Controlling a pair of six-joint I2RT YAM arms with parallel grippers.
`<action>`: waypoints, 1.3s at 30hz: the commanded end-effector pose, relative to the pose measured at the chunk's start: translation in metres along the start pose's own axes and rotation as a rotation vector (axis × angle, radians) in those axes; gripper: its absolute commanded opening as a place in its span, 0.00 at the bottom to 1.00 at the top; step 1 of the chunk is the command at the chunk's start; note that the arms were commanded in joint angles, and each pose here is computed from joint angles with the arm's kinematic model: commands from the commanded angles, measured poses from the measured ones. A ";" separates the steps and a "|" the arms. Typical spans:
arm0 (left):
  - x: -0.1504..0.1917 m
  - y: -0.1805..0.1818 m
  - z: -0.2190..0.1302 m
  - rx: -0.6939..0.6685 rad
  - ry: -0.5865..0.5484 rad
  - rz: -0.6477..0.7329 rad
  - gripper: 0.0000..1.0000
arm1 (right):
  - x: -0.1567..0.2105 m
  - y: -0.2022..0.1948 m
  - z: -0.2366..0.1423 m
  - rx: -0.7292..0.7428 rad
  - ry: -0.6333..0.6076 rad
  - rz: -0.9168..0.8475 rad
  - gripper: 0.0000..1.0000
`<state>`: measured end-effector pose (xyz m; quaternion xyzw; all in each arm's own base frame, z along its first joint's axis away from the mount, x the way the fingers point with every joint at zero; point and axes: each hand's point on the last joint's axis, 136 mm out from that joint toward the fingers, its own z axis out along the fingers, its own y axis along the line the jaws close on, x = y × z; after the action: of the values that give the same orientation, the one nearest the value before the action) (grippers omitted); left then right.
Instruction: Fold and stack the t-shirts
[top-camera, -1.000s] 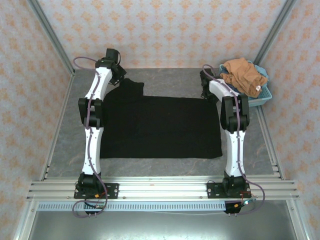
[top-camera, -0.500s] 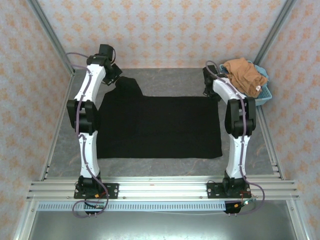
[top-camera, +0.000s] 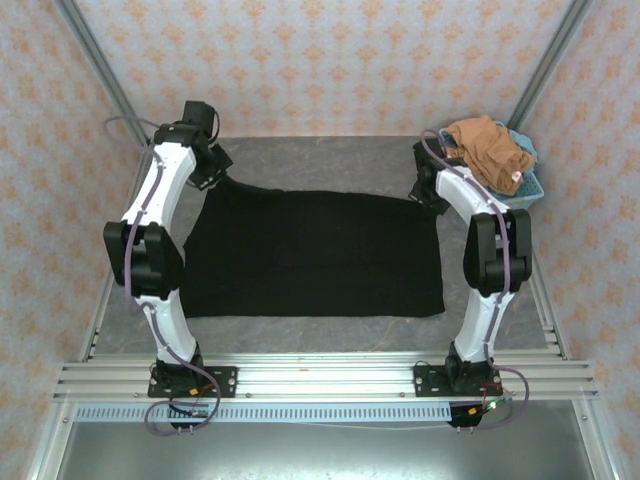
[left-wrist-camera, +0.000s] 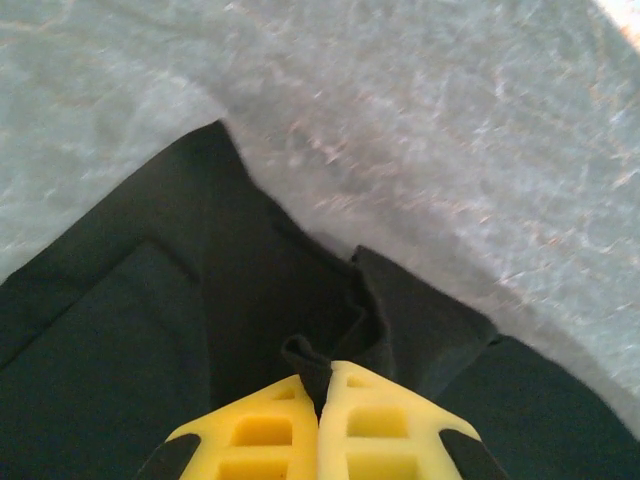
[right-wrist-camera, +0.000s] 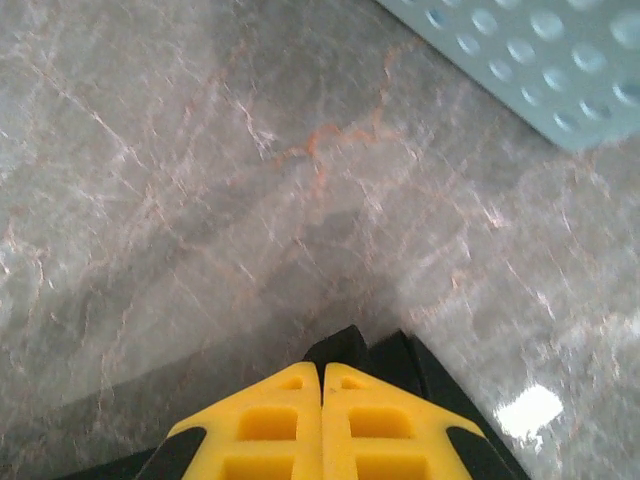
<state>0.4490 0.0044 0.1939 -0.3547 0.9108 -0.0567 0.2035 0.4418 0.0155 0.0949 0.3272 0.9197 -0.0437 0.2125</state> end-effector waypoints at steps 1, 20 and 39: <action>0.013 0.034 -0.036 -0.088 -0.051 0.059 0.00 | 0.013 -0.008 -0.020 -0.034 0.019 0.057 0.00; 0.113 0.164 -0.062 -0.284 -0.082 -0.047 0.00 | 0.081 -0.069 -0.030 0.055 0.112 -0.006 0.00; 0.164 0.207 -0.058 -0.333 -0.073 -0.173 0.00 | 0.093 -0.097 -0.033 0.136 0.086 -0.041 0.00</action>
<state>0.2051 0.0388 0.1428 -0.4434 0.8777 0.0623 0.1705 0.3128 0.0132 0.0702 0.3287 0.9319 -0.0636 0.1393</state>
